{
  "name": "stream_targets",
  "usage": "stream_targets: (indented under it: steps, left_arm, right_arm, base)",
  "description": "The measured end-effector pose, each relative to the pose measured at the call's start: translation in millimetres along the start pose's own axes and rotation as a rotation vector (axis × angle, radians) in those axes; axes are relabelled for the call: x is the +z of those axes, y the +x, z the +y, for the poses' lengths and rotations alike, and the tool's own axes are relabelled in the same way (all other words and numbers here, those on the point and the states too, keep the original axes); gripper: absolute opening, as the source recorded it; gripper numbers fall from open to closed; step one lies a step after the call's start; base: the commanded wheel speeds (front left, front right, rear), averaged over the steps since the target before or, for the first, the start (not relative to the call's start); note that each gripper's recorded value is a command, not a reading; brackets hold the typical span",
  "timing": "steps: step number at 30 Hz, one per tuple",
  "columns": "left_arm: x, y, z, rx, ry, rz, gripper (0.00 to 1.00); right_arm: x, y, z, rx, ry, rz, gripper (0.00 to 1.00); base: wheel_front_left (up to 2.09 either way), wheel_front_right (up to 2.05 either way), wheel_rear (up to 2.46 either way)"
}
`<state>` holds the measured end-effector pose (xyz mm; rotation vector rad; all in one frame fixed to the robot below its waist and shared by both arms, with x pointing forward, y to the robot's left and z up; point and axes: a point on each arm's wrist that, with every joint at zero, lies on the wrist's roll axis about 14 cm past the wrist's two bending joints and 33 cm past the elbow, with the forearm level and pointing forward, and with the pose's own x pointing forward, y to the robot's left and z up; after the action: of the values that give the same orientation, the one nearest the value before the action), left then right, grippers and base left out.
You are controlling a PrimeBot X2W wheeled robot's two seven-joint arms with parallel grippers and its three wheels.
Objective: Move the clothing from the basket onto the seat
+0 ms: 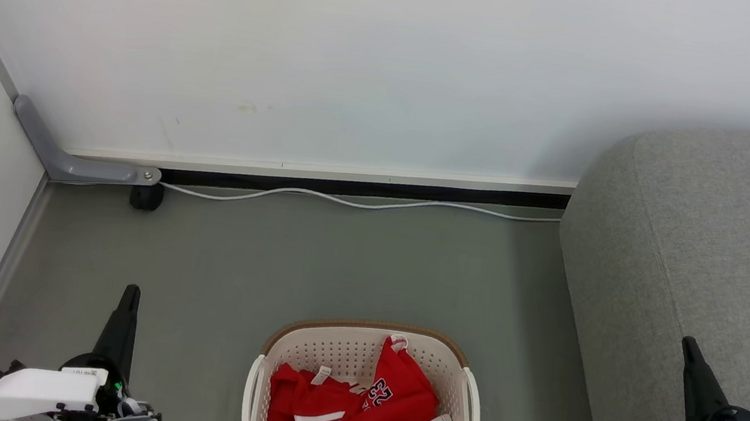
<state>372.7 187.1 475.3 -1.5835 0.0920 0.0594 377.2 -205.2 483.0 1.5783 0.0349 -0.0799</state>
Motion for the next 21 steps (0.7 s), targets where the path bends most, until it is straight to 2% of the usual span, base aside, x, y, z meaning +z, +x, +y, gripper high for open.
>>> stream_targets:
  steps: [21]
  left_arm:
    - [0.0,0.0,0.0,0.0,0.0,0.0,0.0]
  right_arm:
    - [0.0,0.0,0.0,0.0,0.0,0.0,0.0]
  base:
    - [0.0,0.0,0.0]
